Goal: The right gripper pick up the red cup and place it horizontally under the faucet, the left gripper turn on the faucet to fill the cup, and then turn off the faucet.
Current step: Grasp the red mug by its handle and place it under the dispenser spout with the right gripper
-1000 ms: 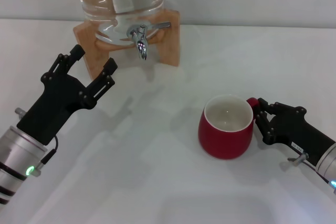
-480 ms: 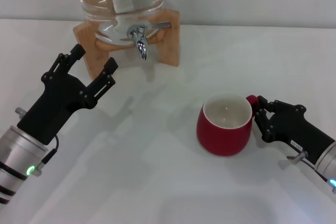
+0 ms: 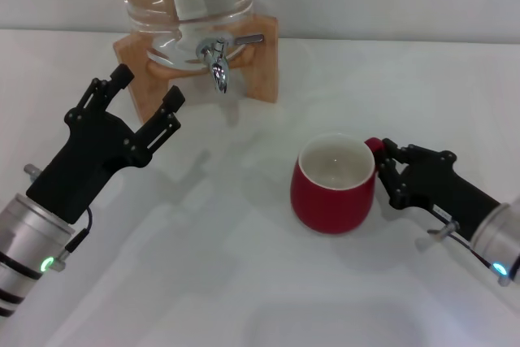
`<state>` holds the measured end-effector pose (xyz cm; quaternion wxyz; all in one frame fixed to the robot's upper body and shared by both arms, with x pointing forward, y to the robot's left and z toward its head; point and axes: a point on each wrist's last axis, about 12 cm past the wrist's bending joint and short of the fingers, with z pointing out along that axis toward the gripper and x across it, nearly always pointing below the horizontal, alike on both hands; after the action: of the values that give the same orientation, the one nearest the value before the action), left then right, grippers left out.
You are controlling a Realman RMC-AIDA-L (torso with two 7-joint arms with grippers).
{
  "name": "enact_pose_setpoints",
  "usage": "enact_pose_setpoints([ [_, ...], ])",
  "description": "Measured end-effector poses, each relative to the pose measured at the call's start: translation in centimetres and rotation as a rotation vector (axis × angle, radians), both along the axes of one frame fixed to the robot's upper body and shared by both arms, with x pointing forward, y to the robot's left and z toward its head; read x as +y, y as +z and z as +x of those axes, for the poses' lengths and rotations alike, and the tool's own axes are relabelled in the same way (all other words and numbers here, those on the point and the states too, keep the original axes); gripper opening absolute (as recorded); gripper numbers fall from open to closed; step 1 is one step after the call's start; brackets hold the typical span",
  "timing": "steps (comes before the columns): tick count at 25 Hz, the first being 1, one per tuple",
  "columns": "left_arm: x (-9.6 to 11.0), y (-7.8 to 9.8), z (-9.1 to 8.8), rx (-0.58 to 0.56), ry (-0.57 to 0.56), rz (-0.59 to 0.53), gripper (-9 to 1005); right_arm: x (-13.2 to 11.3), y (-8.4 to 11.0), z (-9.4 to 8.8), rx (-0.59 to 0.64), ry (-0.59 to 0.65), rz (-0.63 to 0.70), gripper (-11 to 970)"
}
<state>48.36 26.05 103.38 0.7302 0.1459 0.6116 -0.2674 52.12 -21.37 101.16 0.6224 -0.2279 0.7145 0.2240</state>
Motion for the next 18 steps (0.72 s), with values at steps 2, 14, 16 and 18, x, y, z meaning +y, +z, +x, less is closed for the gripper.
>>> enact_pose_setpoints([
  [2,0.0,0.2,-0.2,-0.015,-0.007,-0.007,862,0.5,0.2,0.5,0.008,0.005,-0.004,125],
  [14,-0.2,0.6,-0.6,-0.054,-0.029,-0.028,862,4.2,2.1,3.8,0.026,0.05,-0.032,125],
  [16,-0.2,0.7,-0.6,-0.059,-0.032,-0.031,862,4.6,2.3,4.2,0.026,0.059,-0.038,125],
  [18,-0.2,0.7,-0.6,-0.062,-0.032,-0.032,862,5.4,2.7,4.8,0.039,0.059,-0.043,125],
])
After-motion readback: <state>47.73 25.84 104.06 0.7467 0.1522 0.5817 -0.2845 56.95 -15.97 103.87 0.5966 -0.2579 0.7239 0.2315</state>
